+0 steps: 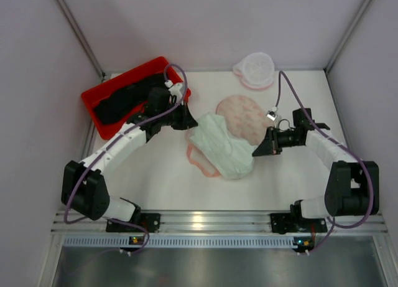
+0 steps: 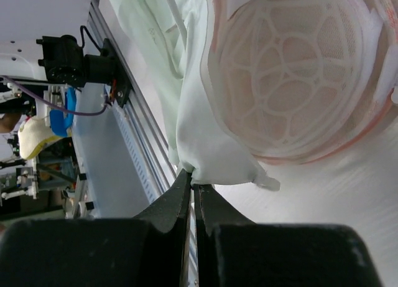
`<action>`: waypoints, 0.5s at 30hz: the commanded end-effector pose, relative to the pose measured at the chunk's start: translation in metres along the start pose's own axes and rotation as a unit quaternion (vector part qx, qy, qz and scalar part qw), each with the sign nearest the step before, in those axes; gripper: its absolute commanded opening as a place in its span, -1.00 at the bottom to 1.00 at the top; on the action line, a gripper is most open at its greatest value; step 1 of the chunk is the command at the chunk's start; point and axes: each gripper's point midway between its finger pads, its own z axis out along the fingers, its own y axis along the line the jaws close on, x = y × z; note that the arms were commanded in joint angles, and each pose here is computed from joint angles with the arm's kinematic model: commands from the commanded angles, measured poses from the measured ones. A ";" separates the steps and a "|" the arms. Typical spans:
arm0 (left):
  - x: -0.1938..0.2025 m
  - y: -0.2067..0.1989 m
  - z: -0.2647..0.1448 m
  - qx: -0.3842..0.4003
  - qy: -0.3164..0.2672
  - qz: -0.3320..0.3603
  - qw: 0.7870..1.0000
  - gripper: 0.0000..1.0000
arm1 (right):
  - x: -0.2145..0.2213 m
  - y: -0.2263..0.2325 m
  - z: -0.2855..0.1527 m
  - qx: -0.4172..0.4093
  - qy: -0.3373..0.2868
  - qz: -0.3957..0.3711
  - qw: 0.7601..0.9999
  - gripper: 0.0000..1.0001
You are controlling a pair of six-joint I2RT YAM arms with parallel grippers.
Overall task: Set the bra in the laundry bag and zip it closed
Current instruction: Place the bra in the laundry bag.
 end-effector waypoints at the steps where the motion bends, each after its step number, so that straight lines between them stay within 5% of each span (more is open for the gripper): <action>1: 0.000 0.014 0.011 -0.025 0.000 0.014 1.000 -1.00 | -0.006 -0.009 -0.001 0.010 0.007 0.011 1.000 -1.00; 15: -0.001 0.052 0.053 -0.068 0.011 0.033 0.997 -1.00 | -0.036 -0.049 0.009 0.051 0.026 0.034 0.998 -1.00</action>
